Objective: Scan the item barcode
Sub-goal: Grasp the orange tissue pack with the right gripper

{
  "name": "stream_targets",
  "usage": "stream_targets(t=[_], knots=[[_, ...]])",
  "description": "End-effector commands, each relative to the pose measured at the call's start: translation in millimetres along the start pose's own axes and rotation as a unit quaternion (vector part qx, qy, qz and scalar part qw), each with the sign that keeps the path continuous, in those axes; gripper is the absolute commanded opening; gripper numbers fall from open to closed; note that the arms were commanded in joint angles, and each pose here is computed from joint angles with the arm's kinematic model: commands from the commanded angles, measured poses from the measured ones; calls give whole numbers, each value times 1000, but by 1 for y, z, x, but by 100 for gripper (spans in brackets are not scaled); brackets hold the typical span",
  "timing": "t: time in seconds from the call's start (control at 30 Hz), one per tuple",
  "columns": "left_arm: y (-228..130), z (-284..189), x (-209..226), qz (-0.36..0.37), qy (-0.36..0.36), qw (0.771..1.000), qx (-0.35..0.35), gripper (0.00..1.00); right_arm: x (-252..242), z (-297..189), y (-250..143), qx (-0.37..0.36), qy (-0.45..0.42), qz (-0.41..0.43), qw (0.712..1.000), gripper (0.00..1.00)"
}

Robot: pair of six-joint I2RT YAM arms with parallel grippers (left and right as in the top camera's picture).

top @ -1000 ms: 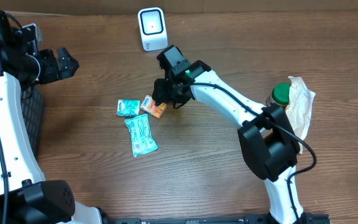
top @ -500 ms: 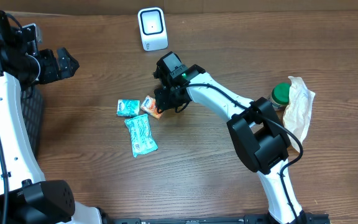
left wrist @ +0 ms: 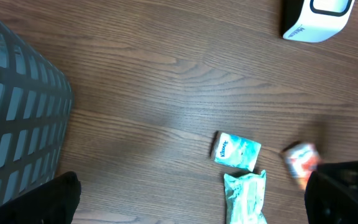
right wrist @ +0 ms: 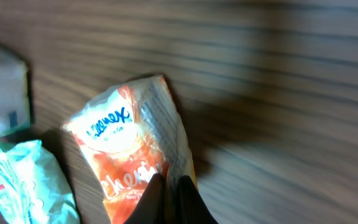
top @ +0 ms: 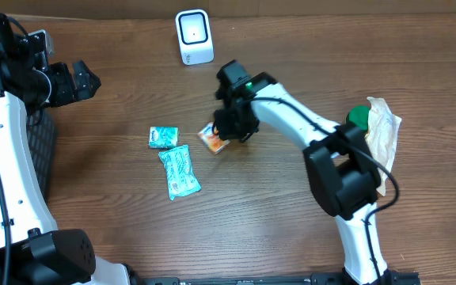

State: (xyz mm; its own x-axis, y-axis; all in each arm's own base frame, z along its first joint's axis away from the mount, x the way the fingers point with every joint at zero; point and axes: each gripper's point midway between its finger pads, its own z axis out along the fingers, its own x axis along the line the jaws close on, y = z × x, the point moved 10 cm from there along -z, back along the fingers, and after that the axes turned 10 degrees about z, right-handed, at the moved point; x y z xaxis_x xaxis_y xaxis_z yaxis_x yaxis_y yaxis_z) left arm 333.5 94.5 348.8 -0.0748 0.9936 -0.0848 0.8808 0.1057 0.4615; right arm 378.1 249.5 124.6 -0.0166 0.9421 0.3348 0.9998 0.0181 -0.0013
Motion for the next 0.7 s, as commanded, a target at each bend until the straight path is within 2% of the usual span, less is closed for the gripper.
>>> stream_targets(t=[0.0,0.17,0.3,0.33,0.4,0.47,0.57,0.67], knots=[[1,1,-1,8,-5,1000,0,100,-2,-59,4,-66,-2,83,994,4],[1,1,-1,8,-5,1000,0,99,-16,-49,-3,-48,-33,183,981,4],[1,1,-1,9,-5,1000,0,100,-21,-24,-17,-33,-49,204,977,4],[1,1,-1,9,-5,1000,0,100,-23,-19,-21,-27,-55,202,977,11],[1,1,-1,8,-5,1000,0,100,-24,-11,-29,-14,-64,187,980,35],[1,1,-1,8,-5,1000,0,100,-26,-11,-32,-4,-71,159,985,46],[1,1,-1,8,-5,1000,0,99,-26,-14,-31,10,-55,93,994,47],[1,1,-1,8,-5,1000,0,100,-32,-19,-25,17,-41,39,998,44]])
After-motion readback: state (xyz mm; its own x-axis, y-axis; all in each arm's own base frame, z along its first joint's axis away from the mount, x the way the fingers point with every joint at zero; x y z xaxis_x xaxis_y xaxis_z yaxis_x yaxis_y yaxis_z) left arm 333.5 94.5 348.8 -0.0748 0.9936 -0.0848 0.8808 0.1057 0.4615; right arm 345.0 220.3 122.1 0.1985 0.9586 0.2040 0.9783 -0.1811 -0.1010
